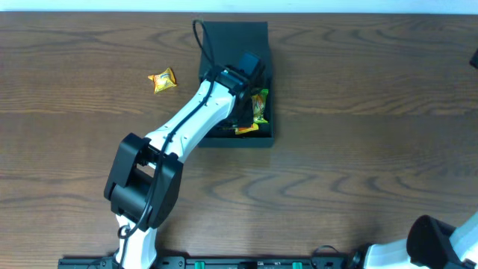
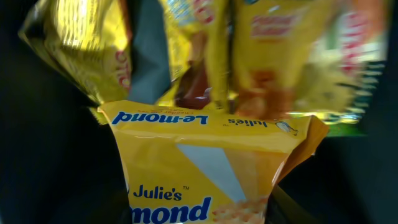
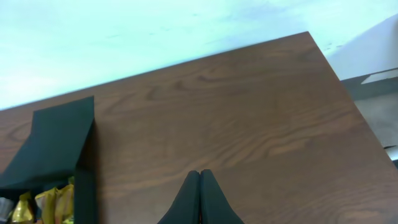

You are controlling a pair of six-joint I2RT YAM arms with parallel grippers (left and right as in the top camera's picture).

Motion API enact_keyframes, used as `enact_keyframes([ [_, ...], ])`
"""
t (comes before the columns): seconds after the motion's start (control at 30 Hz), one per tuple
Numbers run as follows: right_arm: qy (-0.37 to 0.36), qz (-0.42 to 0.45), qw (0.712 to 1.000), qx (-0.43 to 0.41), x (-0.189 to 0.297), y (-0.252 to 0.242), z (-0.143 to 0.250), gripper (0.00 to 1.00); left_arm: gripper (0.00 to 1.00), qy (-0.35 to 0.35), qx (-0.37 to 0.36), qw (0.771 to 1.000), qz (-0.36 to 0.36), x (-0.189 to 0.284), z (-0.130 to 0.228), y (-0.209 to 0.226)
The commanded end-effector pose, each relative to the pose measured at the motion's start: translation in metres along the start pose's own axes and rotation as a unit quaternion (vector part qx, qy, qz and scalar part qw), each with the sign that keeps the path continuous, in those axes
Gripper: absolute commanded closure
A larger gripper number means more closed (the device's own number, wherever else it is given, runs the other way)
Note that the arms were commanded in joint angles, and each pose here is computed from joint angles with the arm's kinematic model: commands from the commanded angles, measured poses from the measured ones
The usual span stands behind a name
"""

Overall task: Pack container
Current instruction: 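Carry the Julie's packet with the left gripper into the box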

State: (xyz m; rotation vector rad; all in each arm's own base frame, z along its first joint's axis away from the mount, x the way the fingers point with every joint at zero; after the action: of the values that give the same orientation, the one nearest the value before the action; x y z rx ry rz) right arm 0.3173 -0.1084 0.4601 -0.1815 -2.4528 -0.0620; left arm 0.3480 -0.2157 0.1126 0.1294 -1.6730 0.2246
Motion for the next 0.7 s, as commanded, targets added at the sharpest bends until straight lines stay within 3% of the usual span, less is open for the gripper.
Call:
enact_keyframes([
  [0.0,-0.001,-0.012,1.0,0.003,0.0,0.002,0.0,0.98,0.77,-0.004,0.023,1.0,-0.02,-0.01,-0.001,0.011],
  [0.5,-0.003,-0.011,1.0,0.003,0.001,0.001,0.0,0.99,0.71,0.017,0.011,0.998,-0.054,-0.023,0.012,0.027],
  [0.6,-0.003,-0.011,1.0,0.003,0.0,0.001,0.0,0.98,0.55,0.019,0.009,0.998,-0.056,-0.023,0.012,0.028],
  [0.67,-0.003,-0.012,1.0,0.003,0.0,0.001,0.0,0.98,0.54,0.019,0.003,0.998,-0.056,-0.023,0.012,0.028],
])
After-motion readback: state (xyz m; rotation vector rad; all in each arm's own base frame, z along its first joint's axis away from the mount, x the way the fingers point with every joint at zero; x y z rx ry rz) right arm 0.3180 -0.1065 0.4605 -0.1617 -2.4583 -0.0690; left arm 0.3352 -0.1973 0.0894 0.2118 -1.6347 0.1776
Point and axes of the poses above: each gripper's point midway between its finger pads, its own x axis back along the fingers, its own y axis along the line the jaws close on, z = x × y, the point moved 5 cm from there along x, back along the fingers, and after that the axes turned 9 degrees about x, right-handed, at the moved point
